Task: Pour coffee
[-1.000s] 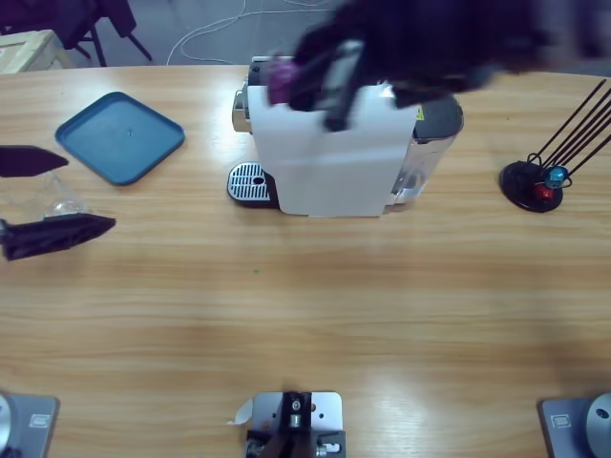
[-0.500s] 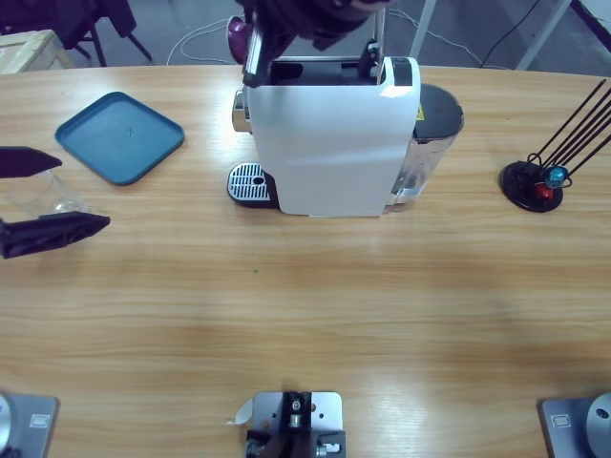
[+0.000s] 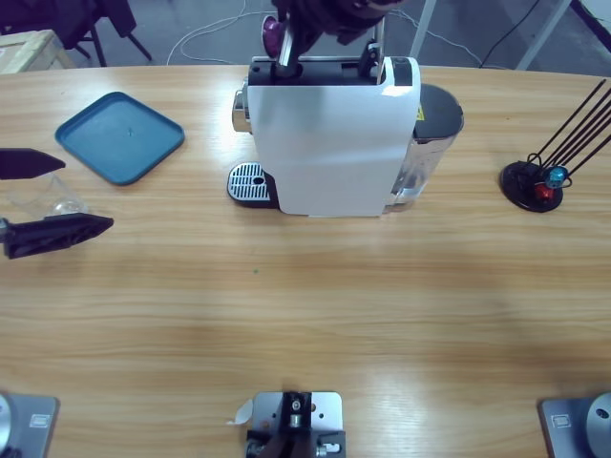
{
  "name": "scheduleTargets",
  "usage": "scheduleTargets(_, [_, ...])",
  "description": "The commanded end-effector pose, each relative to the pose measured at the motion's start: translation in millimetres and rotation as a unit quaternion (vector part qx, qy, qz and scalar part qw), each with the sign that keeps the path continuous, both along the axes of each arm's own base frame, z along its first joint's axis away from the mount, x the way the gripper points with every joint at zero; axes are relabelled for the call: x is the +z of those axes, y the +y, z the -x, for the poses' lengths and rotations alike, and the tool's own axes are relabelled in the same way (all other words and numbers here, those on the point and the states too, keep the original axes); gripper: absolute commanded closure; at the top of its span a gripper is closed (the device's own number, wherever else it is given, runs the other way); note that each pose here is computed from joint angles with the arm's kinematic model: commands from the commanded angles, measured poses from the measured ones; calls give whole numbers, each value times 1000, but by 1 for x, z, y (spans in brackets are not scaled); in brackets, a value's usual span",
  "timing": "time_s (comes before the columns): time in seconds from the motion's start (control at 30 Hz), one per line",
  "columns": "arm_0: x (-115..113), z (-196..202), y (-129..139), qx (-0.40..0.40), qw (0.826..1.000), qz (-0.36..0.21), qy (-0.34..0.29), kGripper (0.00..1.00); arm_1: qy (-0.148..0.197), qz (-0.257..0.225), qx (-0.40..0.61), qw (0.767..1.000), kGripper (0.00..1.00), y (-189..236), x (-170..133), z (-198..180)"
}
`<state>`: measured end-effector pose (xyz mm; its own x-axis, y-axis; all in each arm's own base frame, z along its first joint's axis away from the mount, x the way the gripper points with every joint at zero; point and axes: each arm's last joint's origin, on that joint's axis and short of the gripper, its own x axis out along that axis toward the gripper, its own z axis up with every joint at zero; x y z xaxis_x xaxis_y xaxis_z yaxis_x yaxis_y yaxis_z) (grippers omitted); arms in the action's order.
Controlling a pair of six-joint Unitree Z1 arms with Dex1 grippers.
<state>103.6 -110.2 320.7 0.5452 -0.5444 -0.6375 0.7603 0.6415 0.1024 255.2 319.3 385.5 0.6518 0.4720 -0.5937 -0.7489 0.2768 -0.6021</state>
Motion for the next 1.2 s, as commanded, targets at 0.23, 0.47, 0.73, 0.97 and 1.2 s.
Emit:
scheduleTargets(0.23, [-19, -2, 0, 6, 999, -30, 22, 0, 45, 40, 8, 998, 1000, 9, -48, -9])
scheduleTargets(0.47, [-19, -2, 0, 6, 999, -30, 21, 0, 57, 35, 8, 998, 1000, 6, -57, -7])
scheduleTargets(0.73, [-19, -1, 1, 6, 999, -29, 21, 0, 28, 33, -35, 998, 208, 2, -50, -9])
scheduleTargets(0.97, [-18, -1, 1, 6, 999, -26, 19, 0, -16, -7, -40, 999, 54, -5, -16, 5])
scheduleTargets(1.2, [-18, 0, 2, 3, 1000, -24, 19, 0, -32, -38, -8, 999, 451, -6, 11, 37])
